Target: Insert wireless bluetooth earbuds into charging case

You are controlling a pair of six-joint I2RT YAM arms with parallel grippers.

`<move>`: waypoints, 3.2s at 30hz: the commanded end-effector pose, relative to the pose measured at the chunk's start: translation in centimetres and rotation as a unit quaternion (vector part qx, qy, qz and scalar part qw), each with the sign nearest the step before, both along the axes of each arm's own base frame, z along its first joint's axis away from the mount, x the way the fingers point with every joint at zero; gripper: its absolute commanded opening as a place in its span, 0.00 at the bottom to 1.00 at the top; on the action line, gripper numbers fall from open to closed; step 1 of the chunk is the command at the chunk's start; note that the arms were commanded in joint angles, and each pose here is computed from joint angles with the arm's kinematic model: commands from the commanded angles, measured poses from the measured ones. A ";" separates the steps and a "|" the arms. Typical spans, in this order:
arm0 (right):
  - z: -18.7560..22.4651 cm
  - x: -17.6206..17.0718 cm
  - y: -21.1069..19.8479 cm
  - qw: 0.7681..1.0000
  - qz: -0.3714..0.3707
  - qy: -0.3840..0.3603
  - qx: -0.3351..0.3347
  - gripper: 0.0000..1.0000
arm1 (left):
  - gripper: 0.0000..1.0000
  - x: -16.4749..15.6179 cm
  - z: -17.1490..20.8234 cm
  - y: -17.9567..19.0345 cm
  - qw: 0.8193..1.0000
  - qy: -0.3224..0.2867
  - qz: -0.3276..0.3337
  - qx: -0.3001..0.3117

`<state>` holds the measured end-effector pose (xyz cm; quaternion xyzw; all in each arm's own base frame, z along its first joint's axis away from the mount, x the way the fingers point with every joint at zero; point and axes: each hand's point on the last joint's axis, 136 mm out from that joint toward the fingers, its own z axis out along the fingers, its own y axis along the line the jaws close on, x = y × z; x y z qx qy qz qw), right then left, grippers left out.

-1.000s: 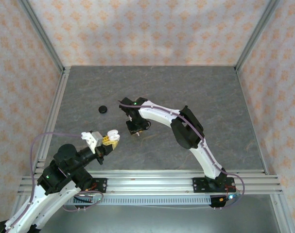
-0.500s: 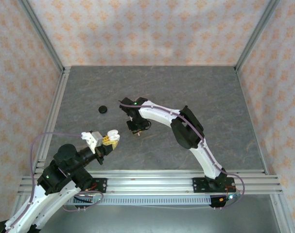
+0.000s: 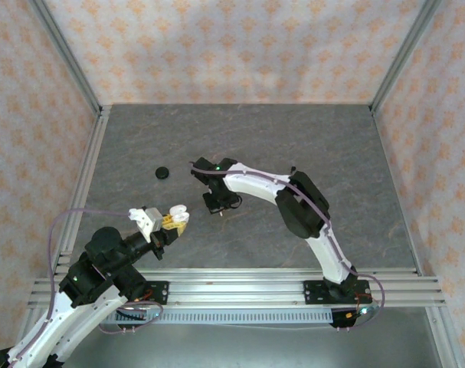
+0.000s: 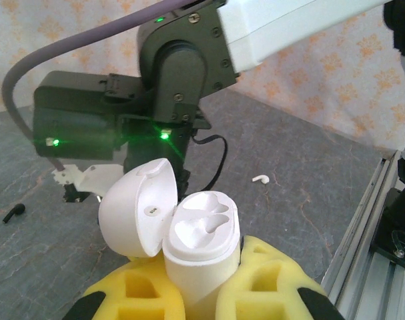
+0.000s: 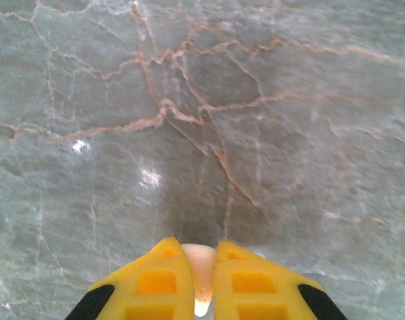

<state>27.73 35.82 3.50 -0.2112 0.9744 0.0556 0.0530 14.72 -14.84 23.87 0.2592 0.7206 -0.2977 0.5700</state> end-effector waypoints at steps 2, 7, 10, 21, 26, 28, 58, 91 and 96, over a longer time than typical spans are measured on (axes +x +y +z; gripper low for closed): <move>6.1 2.2 -0.3 0.993 -0.030 -0.108 0.047 0.10 | 0.00 0.0 0.7 -0.4 1.000 -0.012 -0.008 -0.021; 11.2 2.5 -1.7 0.979 -0.053 -0.175 0.093 0.08 | 0.00 0.0 2.1 -0.9 0.998 -0.030 -0.017 -0.060; 14.5 2.4 -2.7 0.966 -0.064 -0.215 0.127 0.06 | 0.00 0.0 3.0 -1.3 0.995 -0.047 -0.027 -0.081; 27.2 -1.7 -4.3 0.889 -0.028 -0.306 0.339 0.05 | 0.00 0.0 7.4 -3.9 0.986 -0.074 -0.093 -0.120; 32.5 -4.5 -5.9 0.842 -0.004 -0.335 0.422 0.04 | 0.00 0.3 9.1 -5.5 0.981 -0.087 -0.126 -0.119; 34.3 -5.8 -6.2 0.824 0.012 -0.338 0.455 0.04 | 0.00 0.6 9.7 -6.1 0.979 -0.093 -0.136 -0.121; 36.3 -11.6 -0.9 0.802 0.191 -0.344 0.450 0.00 | 0.00 1.2 11.7 -7.5 0.975 -0.116 -0.150 -0.114; 34.3 -12.5 1.0 0.821 0.222 -0.288 0.440 0.00 | 0.00 1.5 11.3 -7.5 0.978 -0.110 -0.142 -0.102; 34.2 -12.7 0.4 0.825 0.223 -0.289 0.432 0.00 | 0.00 1.5 11.2 -7.5 0.979 -0.110 -0.142 -0.101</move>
